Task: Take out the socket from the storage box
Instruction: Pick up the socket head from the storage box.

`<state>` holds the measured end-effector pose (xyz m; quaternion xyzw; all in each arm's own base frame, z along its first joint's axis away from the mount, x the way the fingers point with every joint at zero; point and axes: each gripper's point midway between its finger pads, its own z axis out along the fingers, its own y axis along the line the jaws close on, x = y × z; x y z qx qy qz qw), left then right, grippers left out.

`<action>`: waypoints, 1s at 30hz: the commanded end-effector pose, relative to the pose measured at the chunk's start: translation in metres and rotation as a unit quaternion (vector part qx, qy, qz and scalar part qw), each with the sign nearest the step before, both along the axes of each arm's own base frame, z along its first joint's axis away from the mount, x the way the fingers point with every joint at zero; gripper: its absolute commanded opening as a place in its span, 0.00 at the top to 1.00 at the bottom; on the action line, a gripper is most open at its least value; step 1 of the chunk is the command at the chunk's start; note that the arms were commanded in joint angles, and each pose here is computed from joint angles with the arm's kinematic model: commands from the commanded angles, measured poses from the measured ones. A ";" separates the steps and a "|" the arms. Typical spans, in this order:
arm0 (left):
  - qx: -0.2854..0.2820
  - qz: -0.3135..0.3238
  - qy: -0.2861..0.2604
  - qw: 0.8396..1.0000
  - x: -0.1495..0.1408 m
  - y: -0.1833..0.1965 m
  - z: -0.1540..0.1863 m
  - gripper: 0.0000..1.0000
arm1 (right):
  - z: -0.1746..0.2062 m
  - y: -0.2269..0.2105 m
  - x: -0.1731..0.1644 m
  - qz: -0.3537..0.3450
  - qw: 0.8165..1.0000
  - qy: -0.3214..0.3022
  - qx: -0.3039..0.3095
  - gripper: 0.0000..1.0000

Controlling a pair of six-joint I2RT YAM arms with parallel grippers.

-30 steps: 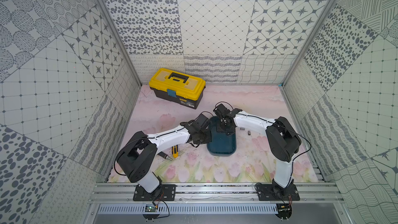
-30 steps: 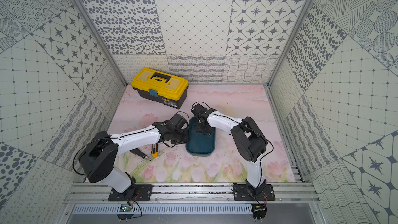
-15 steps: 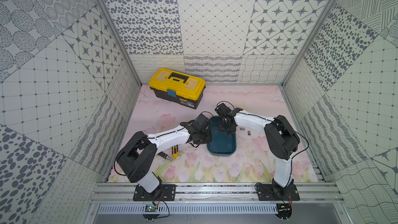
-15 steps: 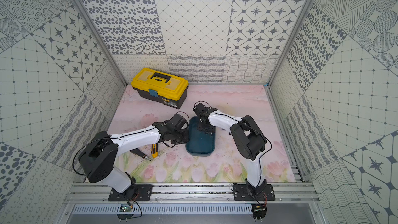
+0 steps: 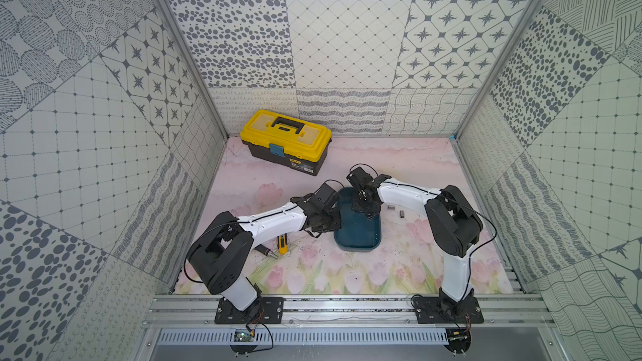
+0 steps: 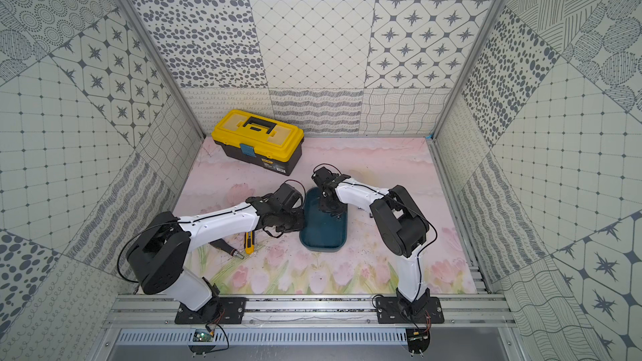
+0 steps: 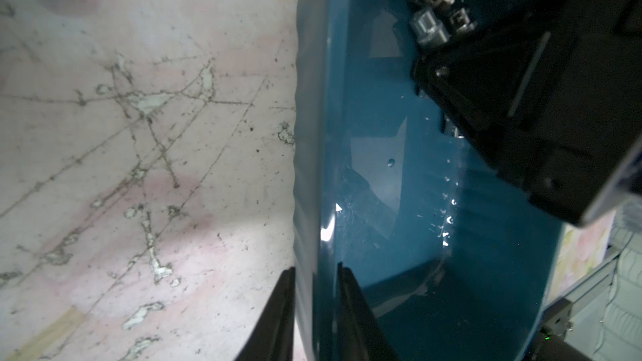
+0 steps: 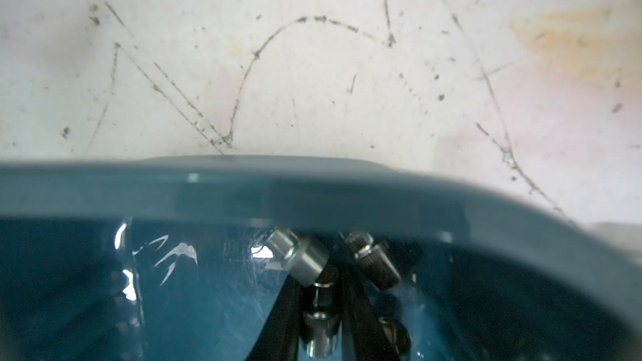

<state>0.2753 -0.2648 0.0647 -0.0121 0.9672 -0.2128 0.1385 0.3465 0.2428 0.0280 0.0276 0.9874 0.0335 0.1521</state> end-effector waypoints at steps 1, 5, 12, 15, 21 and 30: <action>0.006 0.002 0.000 1.000 -0.002 0.002 0.002 0.63 | 0.001 0.001 -0.002 0.000 1.000 -0.002 0.011 0.83; 0.008 0.003 -0.008 1.000 0.000 0.004 0.008 0.57 | 0.012 0.004 -0.003 0.007 1.000 -0.007 0.021 0.85; 0.015 0.002 -0.029 0.999 0.005 0.007 0.022 0.49 | 0.053 0.004 -0.008 0.028 0.998 -0.027 0.042 0.86; 0.018 0.002 -0.040 0.999 0.008 0.008 0.029 0.48 | 0.077 0.001 -0.012 0.040 0.997 -0.042 0.045 0.86; 0.019 0.002 -0.048 0.999 0.010 0.009 0.036 0.47 | 0.121 -0.028 -0.015 0.038 0.995 -0.078 0.039 0.85; 0.021 0.001 -0.046 0.999 0.009 0.010 0.035 0.46 | 0.107 -0.117 -0.020 -0.017 0.998 -0.065 -0.010 0.84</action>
